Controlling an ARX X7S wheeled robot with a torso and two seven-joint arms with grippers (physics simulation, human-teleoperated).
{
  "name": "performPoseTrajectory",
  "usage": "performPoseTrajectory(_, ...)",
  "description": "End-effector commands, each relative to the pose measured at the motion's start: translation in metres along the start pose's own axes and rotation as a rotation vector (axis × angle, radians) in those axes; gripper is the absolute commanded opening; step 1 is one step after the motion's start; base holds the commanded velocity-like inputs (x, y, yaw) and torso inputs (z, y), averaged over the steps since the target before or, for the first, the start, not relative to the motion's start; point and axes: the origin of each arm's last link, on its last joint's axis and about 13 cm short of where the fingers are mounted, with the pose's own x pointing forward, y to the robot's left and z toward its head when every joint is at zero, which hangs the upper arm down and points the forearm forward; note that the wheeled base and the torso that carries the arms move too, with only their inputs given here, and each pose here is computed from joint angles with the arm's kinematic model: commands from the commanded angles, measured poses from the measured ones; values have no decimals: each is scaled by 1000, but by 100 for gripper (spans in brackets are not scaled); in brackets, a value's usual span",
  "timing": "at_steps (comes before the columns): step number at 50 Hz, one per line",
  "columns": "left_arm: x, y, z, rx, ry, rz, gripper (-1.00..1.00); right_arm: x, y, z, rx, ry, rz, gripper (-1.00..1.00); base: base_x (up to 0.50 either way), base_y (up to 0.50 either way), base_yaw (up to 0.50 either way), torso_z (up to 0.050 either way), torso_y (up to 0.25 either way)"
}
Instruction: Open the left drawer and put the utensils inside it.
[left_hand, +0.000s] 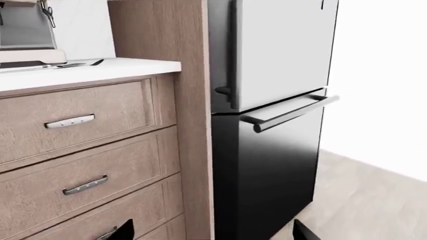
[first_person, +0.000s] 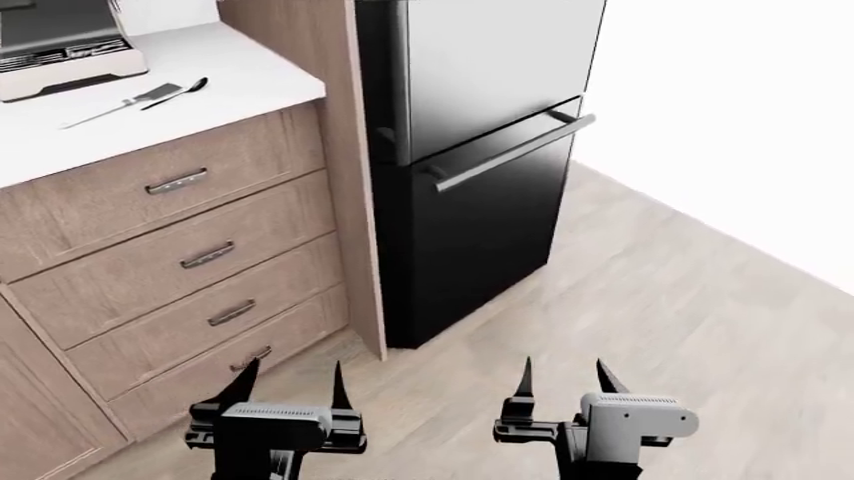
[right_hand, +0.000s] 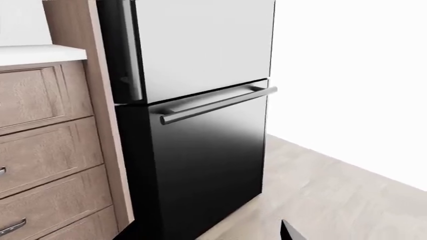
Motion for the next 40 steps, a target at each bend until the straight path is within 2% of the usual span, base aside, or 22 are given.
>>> performPoseTrajectory(1,0,0,1,2,1,-1,100,0,0,1,1,0,-2,100,-133,109,-500,0,0)
performPoseTrajectory(24,0,0,0,4,8,-1,100,1,0,-1,2,7,-14,100,-124,118,-500,0,0)
performPoseTrajectory(33,-1,-1,2,4,11,-5,100,1,0,0,-4,15,-30,100,-15,-13,0,0,0)
performPoseTrajectory(36,-5,-3,31,23,52,-58,100,2,0,3,-10,16,-35,100,0,0,0,0,0)
performPoseTrajectory(37,-3,0,59,41,30,-68,100,1,-1,4,-12,14,-36,100,0,0,0,0,0)
performPoseTrajectory(38,-2,0,84,15,25,-112,100,1,-1,4,-13,16,-36,100,0,0,0,0,0)
performPoseTrajectory(39,-1,2,96,21,74,-123,100,2,-1,5,-13,24,-34,100,0,0,0,0,0)
performPoseTrajectory(40,4,5,139,-16,-20,-143,100,2,-1,7,-25,44,-23,100,0,0,0,0,0)
